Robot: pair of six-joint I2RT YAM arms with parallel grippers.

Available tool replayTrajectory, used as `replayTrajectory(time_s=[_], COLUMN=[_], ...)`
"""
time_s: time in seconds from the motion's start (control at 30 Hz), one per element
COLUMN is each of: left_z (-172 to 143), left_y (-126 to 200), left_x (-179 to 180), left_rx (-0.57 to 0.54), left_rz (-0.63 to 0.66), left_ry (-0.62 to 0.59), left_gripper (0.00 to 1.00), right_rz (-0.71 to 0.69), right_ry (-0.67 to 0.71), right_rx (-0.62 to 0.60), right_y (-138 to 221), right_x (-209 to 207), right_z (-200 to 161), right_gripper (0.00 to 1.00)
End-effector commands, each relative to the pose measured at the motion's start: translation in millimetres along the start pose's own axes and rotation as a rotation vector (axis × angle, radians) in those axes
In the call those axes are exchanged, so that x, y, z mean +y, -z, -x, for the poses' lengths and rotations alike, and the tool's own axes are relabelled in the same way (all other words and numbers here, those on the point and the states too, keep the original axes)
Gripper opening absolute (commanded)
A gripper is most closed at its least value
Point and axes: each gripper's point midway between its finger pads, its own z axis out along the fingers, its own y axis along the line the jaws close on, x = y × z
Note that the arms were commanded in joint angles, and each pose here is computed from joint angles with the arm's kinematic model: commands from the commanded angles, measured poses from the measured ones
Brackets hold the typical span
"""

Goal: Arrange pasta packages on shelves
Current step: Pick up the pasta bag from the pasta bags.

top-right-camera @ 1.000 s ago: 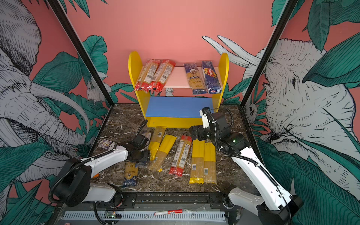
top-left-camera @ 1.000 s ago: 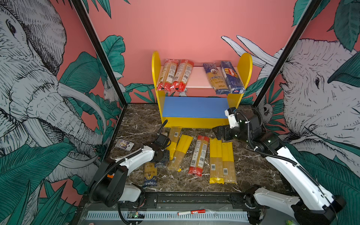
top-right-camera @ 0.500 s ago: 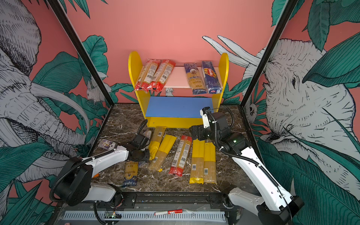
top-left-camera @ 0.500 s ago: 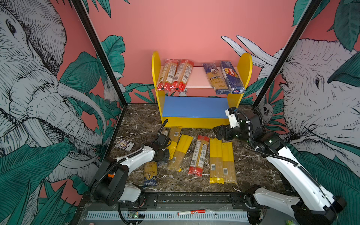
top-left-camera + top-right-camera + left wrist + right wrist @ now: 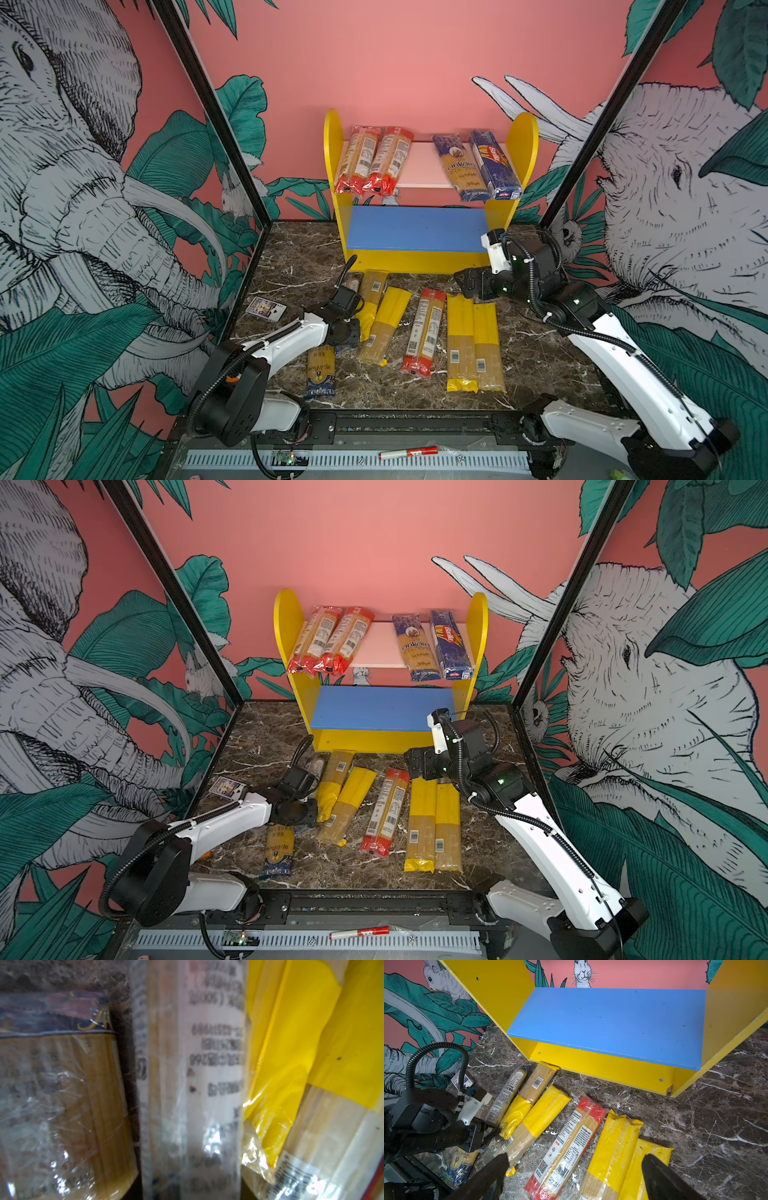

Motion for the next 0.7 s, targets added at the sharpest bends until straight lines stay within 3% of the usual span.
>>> replayTrajectory(time_s=[0.0, 0.4, 0.67], left_z=[12, 24, 33], left_y=[22, 67, 108], left_x=[1, -3, -24], left_rx=[-0.055, -0.168, -0.253], left_rz=[0.01, -0.05, -0.203], left_ry=[-0.026, -0.035, -0.051], left_gripper=[0.0, 0.0, 0.0], right_rz=[0.022, 0.024, 0.034], right_ry=[-0.012, -0.016, -0.017], right_rx=[-0.055, -0.056, -0.056], right_y=[14, 14, 11], right_x=[4, 5, 7], right_z=[15, 15, 16], right_gripper=[0.99, 0.99, 0.99])
